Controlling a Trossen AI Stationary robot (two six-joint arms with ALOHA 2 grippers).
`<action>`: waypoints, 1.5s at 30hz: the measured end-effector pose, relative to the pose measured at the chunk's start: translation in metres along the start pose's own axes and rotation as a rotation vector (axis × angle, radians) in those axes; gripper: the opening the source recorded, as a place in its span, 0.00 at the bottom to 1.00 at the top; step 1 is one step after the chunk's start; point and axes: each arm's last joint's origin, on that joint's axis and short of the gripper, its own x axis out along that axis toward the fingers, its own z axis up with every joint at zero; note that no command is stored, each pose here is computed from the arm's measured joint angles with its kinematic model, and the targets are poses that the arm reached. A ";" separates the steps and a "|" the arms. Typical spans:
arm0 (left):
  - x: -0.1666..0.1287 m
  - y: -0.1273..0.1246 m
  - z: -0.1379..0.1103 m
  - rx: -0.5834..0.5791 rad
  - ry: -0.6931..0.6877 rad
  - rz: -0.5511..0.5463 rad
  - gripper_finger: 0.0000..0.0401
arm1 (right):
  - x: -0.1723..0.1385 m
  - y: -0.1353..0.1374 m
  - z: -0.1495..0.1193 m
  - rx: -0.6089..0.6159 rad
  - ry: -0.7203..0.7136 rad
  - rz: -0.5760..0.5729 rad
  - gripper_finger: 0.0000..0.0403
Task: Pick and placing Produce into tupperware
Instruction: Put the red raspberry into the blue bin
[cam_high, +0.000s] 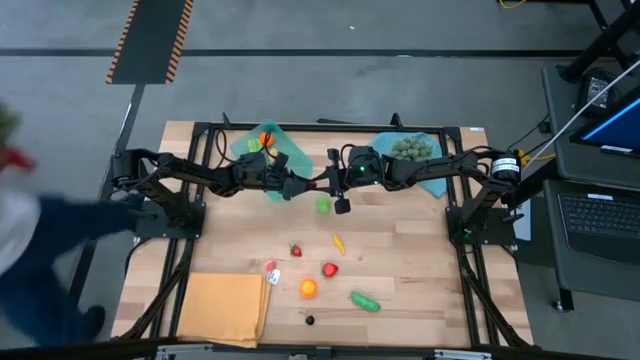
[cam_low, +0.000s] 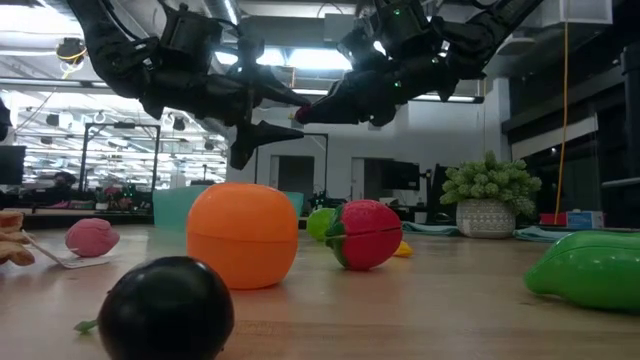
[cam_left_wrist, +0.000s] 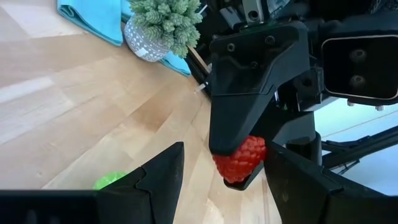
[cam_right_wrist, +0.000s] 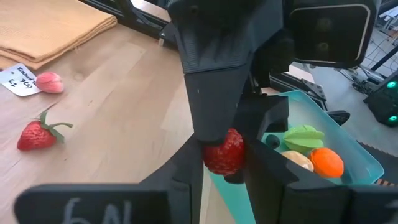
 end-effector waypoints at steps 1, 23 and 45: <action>0.000 0.000 0.000 0.000 -0.001 0.001 0.52 | 0.000 0.000 0.000 0.000 0.001 0.000 0.23; 0.025 -0.003 0.006 -0.028 0.010 -0.012 0.52 | 0.001 -0.001 -0.002 -0.004 0.043 -0.062 0.23; 0.023 0.001 0.013 -0.019 0.001 -0.013 0.51 | 0.000 -0.004 -0.004 -0.006 0.103 -0.164 0.23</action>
